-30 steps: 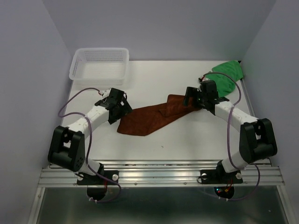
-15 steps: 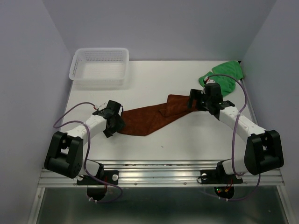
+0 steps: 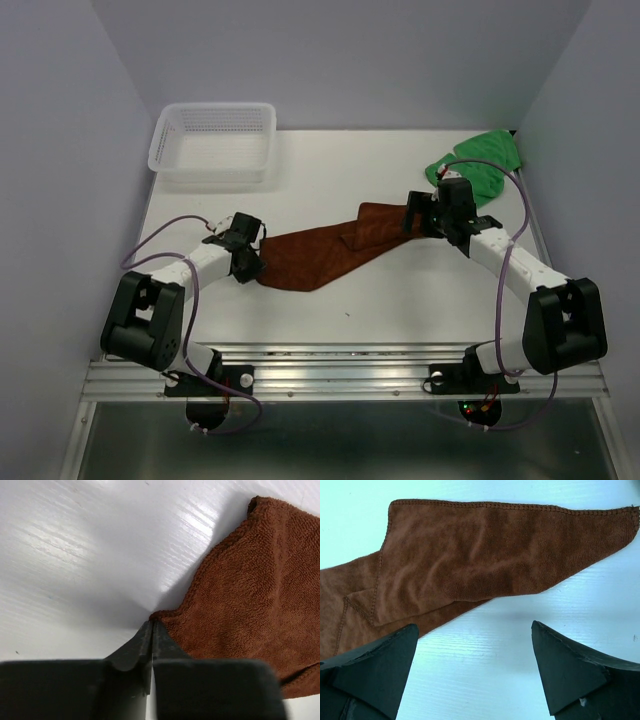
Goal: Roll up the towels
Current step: Flatten the towel
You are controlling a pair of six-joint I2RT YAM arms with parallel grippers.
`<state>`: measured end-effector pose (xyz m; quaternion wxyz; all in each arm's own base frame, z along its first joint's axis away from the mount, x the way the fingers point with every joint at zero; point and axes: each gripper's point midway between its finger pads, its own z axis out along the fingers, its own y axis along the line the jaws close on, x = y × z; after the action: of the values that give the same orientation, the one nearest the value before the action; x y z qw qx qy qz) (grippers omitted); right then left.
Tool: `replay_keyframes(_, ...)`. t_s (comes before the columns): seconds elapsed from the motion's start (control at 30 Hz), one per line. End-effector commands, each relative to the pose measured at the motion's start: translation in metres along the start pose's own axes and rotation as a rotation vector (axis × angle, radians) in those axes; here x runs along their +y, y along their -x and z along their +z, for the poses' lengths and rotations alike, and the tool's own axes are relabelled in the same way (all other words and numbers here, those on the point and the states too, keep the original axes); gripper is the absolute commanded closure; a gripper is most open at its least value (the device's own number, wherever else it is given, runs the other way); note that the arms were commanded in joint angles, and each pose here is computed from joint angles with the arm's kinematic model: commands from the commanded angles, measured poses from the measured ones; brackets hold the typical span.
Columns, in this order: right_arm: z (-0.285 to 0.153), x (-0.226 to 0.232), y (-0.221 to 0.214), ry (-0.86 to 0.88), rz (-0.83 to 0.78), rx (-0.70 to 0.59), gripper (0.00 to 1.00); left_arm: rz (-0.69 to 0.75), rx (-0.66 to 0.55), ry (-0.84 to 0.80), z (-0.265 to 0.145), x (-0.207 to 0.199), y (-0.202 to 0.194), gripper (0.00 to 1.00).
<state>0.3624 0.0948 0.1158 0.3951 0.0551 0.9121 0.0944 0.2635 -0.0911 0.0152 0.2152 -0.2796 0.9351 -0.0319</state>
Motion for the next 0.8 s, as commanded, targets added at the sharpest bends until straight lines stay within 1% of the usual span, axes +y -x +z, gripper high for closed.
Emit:
replay_keyframes(0.0,-0.001,0.004,0.001,0.028,-0.045,0.002,0.00,0.036,0.080,0.031,0.015,0.012,-0.022,0.99)
replay_keyframes(0.07,0.000,0.009,-0.002,0.047,-0.080,0.022,0.00,0.053,0.087,0.004,0.018,0.007,-0.024,1.00)
replay_keyframes(0.1,0.000,0.022,-0.006,0.062,-0.115,0.030,0.00,0.056,0.089,-0.001,0.018,0.006,-0.024,1.00)
replay_keyframes(0.17,0.007,0.039,0.000,0.048,-0.171,0.025,0.00,0.054,0.079,-0.010,0.018,0.005,-0.022,1.00)
replay_keyframes(0.2,0.010,0.042,0.002,0.008,-0.193,0.027,0.00,0.051,0.062,-0.028,0.014,0.002,-0.019,1.00)
replay_keyframes(0.23,0.013,0.057,0.000,0.010,-0.198,0.031,0.00,0.051,0.054,-0.033,0.013,0.002,-0.018,1.00)
replay_keyframes(0.27,0.024,0.063,0.011,-0.031,-0.197,0.026,0.00,0.050,0.038,-0.051,0.010,0.000,-0.015,1.00)
replay_keyframes(0.37,0.040,0.081,0.023,-0.078,-0.163,0.010,0.00,0.049,0.020,-0.066,0.006,-0.001,-0.012,1.00)
replay_keyframes(0.4,0.052,0.092,0.030,-0.085,-0.157,-0.001,0.00,0.050,0.011,-0.076,0.004,-0.003,-0.011,1.00)
replay_keyframes(0.43,0.059,0.097,0.033,-0.090,-0.122,-0.003,0.00,0.054,0.008,-0.082,0.003,-0.003,-0.010,1.00)
replay_keyframes(0.53,0.084,0.113,0.038,-0.112,-0.093,-0.001,0.00,0.060,0.004,-0.101,0.003,-0.006,-0.010,1.00)
replay_keyframes(0.67,0.111,0.123,0.037,-0.175,-0.084,0.019,0.00,0.069,0.017,-0.097,0.006,-0.004,-0.013,1.00)
replay_keyframes(0.77,0.126,0.118,0.035,-0.239,-0.066,0.027,0.00,0.077,0.025,-0.092,0.009,-0.003,-0.016,1.00)
